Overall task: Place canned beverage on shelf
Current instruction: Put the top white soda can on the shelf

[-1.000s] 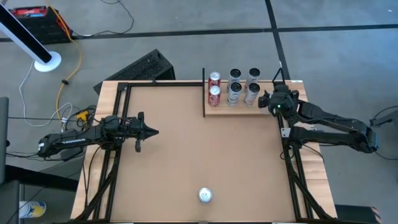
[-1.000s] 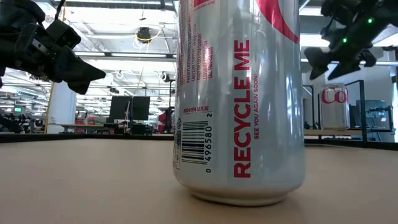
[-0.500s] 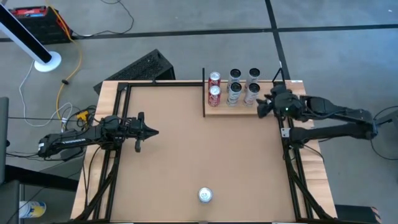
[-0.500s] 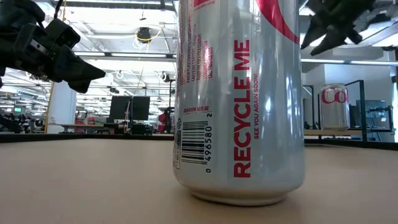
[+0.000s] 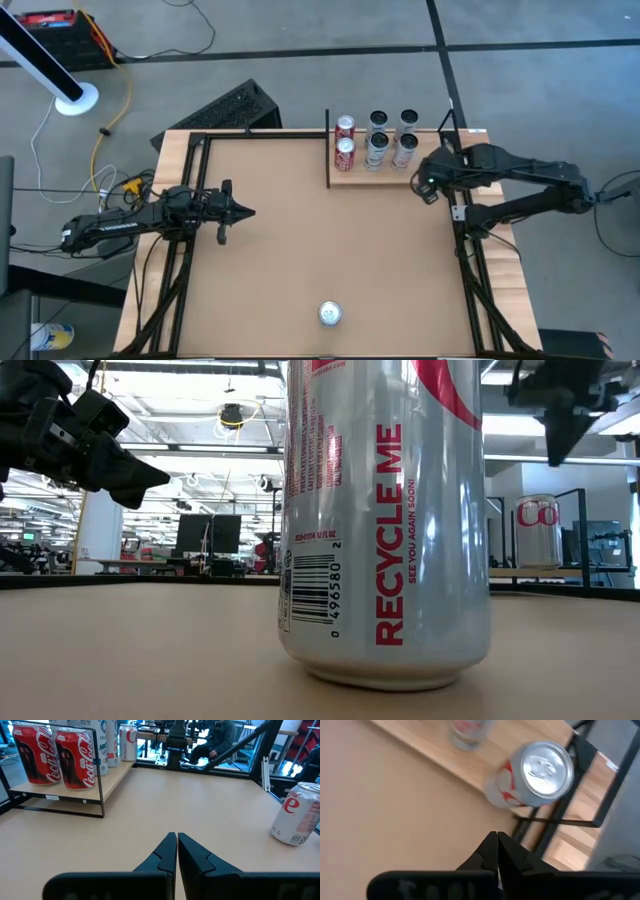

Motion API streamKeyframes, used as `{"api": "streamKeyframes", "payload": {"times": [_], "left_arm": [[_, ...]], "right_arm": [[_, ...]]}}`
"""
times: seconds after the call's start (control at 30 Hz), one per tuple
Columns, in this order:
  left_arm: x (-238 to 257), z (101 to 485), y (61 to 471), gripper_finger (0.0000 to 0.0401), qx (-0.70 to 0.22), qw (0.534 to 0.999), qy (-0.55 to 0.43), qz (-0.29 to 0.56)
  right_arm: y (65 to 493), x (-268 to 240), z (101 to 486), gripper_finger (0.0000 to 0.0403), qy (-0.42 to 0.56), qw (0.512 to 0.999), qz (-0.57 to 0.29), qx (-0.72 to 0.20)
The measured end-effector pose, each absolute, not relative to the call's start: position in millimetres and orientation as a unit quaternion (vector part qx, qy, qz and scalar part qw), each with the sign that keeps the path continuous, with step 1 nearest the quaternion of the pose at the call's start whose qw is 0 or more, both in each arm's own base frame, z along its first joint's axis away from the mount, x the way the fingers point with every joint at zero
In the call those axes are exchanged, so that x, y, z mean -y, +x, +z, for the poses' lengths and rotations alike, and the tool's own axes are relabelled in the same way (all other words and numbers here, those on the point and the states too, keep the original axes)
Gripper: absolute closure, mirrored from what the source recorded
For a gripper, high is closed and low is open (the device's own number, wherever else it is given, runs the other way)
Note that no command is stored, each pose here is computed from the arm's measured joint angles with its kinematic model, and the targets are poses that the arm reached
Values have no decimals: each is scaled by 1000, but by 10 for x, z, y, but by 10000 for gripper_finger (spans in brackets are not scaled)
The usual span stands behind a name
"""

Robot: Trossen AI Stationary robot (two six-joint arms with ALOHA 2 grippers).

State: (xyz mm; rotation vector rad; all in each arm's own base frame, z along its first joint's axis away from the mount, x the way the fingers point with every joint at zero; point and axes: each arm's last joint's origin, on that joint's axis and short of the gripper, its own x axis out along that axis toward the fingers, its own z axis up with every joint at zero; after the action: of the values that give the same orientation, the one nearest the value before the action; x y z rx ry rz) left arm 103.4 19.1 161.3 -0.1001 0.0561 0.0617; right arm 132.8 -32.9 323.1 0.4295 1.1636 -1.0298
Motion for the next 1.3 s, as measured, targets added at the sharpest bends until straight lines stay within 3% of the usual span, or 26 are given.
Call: {"api": "streamKeyframes", "payload": {"times": [0.3,1.3], "left_arm": [[-191,1614,1034,401,-28,998,-52,31],[-191,1613,1034,401,-28,998,-56,31]], "right_arm": [[1316,498,3047,388,178,659,-474,-556],[1270,1087,2963,385,142,678,-505,-515]]}}
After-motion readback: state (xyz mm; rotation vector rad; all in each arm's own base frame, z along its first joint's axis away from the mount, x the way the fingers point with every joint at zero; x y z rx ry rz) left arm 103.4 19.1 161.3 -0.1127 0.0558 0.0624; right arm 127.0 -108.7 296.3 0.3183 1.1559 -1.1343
